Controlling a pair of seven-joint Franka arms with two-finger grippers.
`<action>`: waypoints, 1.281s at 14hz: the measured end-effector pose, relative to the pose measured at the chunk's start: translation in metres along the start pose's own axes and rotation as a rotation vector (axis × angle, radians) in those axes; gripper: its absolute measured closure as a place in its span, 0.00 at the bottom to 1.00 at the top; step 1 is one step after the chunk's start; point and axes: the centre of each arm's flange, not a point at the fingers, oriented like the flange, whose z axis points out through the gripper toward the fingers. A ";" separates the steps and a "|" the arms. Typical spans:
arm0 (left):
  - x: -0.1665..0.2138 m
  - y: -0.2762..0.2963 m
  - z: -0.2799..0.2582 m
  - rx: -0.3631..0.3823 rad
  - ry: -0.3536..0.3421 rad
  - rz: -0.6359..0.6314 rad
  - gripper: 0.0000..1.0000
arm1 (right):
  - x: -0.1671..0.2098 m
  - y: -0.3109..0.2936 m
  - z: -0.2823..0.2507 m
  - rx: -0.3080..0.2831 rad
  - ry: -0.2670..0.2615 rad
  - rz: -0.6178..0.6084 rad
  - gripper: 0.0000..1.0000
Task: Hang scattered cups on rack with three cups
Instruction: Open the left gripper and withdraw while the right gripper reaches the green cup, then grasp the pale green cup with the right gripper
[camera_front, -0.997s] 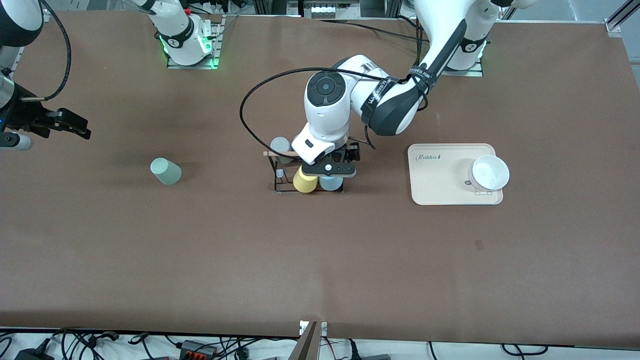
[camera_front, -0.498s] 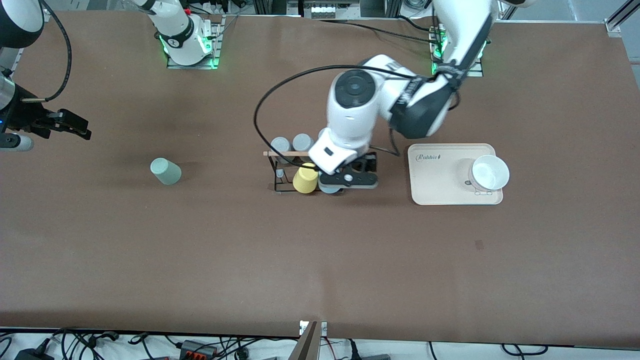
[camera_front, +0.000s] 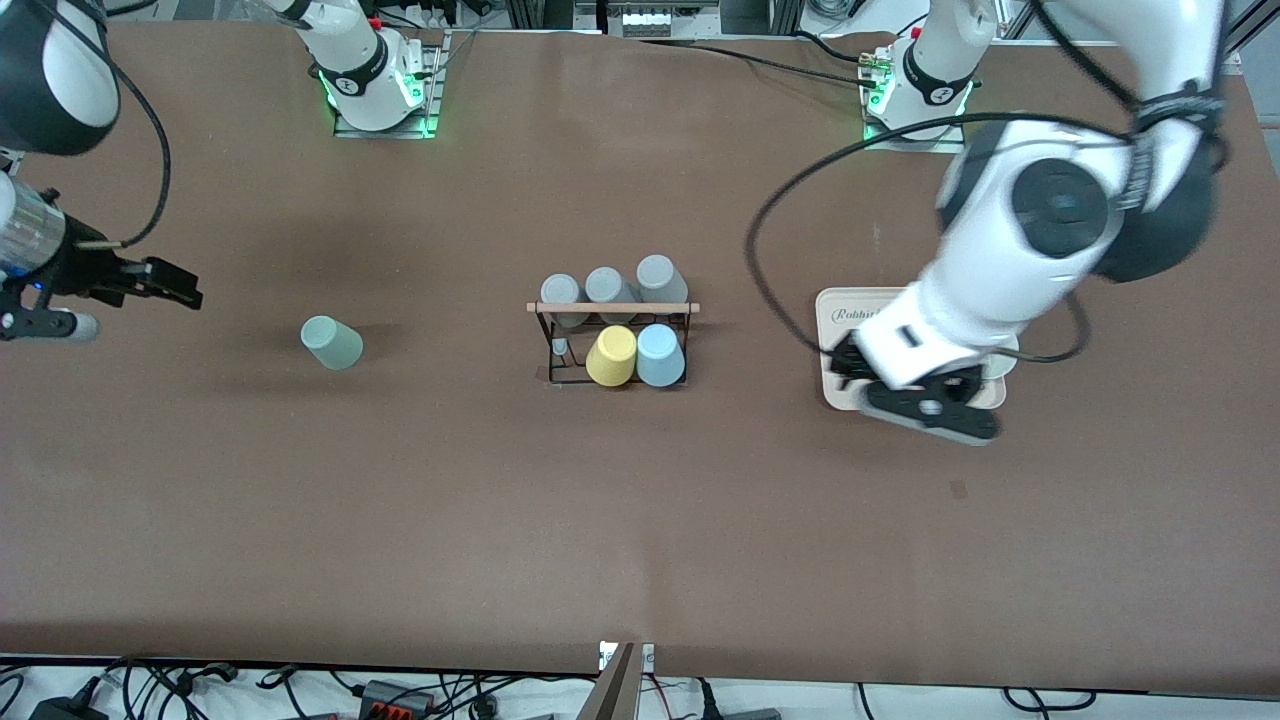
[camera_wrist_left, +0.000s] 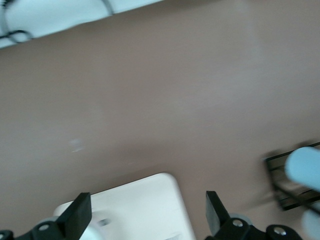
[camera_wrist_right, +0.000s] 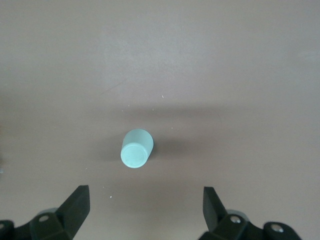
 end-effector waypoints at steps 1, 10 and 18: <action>-0.012 -0.027 -0.014 0.013 0.002 0.003 0.00 | 0.005 0.000 0.015 -0.001 -0.006 -0.001 0.00; -0.105 -0.176 -0.111 0.075 -0.032 -0.119 0.00 | 0.012 -0.026 0.145 -0.004 -0.050 -0.044 0.00; -0.116 -0.169 -0.134 0.050 -0.067 -0.156 0.00 | -0.006 -0.052 0.220 -0.007 -0.078 -0.073 0.00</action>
